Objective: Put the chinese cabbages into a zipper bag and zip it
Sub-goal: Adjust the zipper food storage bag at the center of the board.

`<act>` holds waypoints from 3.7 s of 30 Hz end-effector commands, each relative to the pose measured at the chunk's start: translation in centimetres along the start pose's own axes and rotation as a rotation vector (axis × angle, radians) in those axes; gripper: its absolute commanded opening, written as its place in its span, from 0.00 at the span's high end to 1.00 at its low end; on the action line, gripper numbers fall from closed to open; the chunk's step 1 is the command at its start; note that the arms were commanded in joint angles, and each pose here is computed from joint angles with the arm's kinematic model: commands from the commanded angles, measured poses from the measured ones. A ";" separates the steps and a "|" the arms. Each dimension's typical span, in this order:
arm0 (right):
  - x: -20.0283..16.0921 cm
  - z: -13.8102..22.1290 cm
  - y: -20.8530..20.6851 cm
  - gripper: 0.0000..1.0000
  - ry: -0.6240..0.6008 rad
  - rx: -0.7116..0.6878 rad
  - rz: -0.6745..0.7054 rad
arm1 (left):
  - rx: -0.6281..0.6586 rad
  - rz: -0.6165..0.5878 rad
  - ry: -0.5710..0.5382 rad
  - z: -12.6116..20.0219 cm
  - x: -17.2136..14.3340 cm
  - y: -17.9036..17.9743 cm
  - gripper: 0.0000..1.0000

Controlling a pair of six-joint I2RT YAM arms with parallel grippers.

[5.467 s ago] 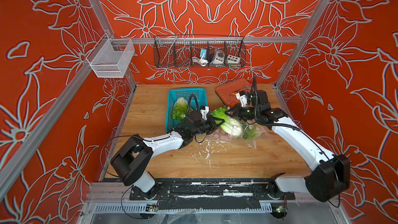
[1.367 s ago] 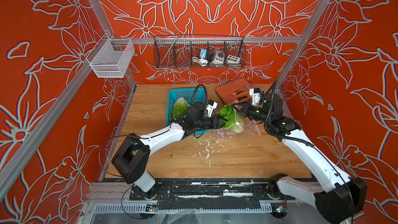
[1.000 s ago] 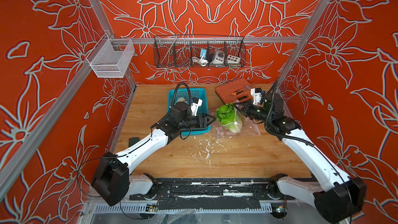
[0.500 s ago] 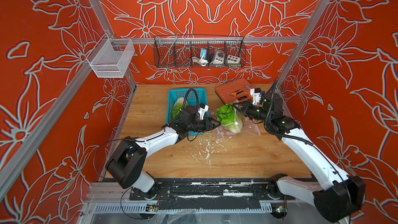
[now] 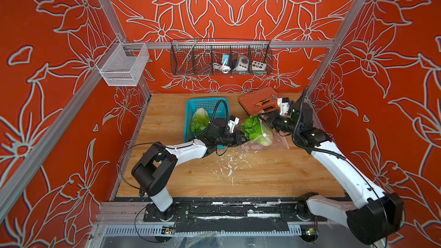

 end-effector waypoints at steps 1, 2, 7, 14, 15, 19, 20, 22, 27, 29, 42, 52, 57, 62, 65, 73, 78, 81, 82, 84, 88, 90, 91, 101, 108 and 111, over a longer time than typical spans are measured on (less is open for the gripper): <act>1.3 1.0 2.3 1.00 -0.058 0.062 0.032 | -0.085 -0.021 -0.056 -0.3 1.7 -2.5 0.80; 1.5 1.1 2.4 1.00 -0.059 0.051 0.049 | -0.088 -0.027 -0.054 -0.1 1.8 -3.0 0.86; 2.6 3.6 0.1 1.00 -0.029 -0.262 0.278 | 0.154 -0.192 -0.076 2.5 3.9 -5.3 1.00; 4.8 8.1 4.2 1.00 -0.129 -0.325 0.475 | 0.312 -0.455 -0.002 1.3 5.5 -12.2 1.00; 5.2 8.8 5.2 1.00 -0.148 -0.322 0.503 | 0.297 -0.475 -0.001 1.0 5.7 -13.4 1.00; 5.3 10.9 8.2 1.00 -0.159 -0.297 0.546 | 0.240 -0.525 -0.051 1.0 6.9 -17.8 1.00; 5.2 11.4 9.0 1.00 -0.165 -0.273 0.546 | 0.228 -0.528 -0.059 1.2 7.2 -18.6 1.00; 5.1 12.4 10.4 1.00 -0.180 -0.232 0.550 | 0.193 -0.548 -0.074 1.6 7.0 -20.6 1.00; 5.0 12.6 11.3 1.00 -0.152 -0.212 0.556 | 0.094 -0.534 -0.069 2.2 5.6 -22.9 1.00; 4.7 12.4 11.4 1.00 -0.138 -0.190 0.544 | 0.023 -0.519 -0.088 3.3 5.0 -24.0 1.00; 3.5 2.9 2.9 1.00 0.054 -0.178 0.386 | 0.147 -0.344 -0.050 1.3 5.0 -12.7 1.00; 0.3 5.8 5.1 0.01 0.117 -0.085 0.624 | 0.200 -0.274 -0.169 5.4 7.6 -10.4 1.00; -2.0 6.2 2.2 0.01 0.191 -0.312 0.780 | 0.189 -0.275 -0.169 5.4 7.9 -10.8 1.00; -4.4 7.0 1.1 0.01 0.159 -0.370 0.799 | 0.187 -0.280 -0.181 5.7 8.1 -11.3 1.00; -6.0 7.2 1.1 0.01 0.145 -0.348 0.779 | 0.190 -0.275 -0.178 5.5 8.1 -11.0 1.00; -6.6 7.0 3.0 0.04 0.082 -0.353 0.844 | 0.185 -0.267 -0.171 5.1 8.2 -10.9 1.00; -8.1 4.4 1.8 0.09 0.180 -0.457 0.889 | 0.154 -0.264 -0.176 5.1 8.5 -11.7 1.00; -8.0 3.5 1.6 0.13 0.133 -0.506 0.911 | 0.144 -0.259 -0.175 5.1 8.3 -11.9 1.00; -7.7 3.3 1.6 0.15 0.113 -0.520 0.915 | 0.141 -0.256 -0.174 5.2 8.3 -12.0 1.00; -7.1 3.1 1.6 0.22 0.079 -0.551 0.933 | 0.128 -0.255 -0.177 5.5 8.2 -12.4 1.00; -6.6 2.7 2.3 0.57 0.072 -0.553 1.000 | 0.108 -0.257 -0.188 6.4 8.0 -13.4 1.00; -6.2 3.0 3.0 0.88 0.052 -0.540 1.023 | 0.112 -0.260 -0.198 7.0 7.8 -13.7 1.00; -6.1 3.1 3.3 0.99 0.048 -0.529 1.043 | 0.113 -0.264 -0.204 7.4 7.7 -13.8 1.00; -4.6 4.6 7.8 1.00 0.142 -0.468 1.263 | 0.051 -0.319 -0.259 11.0 6.7 -16.8 1.00; -6.1 7.6 10.5 1.00 0.195 -0.195 1.279 | -0.062 -0.424 -0.297 14.9 4.8 -20.3 0.83; -6.0 7.3 9.1 1.00 0.155 -0.148 1.255 | -0.053 -0.495 -0.339 16.1 4.9 -20.6 0.48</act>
Point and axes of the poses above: each gripper's point midway between its finger pads, its own z axis back along the fingers, its own y axis along the line the jaws close on, x = y × z, the point moved 4 cm from there along z, back along the fingers, and after that the axes turned 3 degrees about -z, right-handed, at the moved point
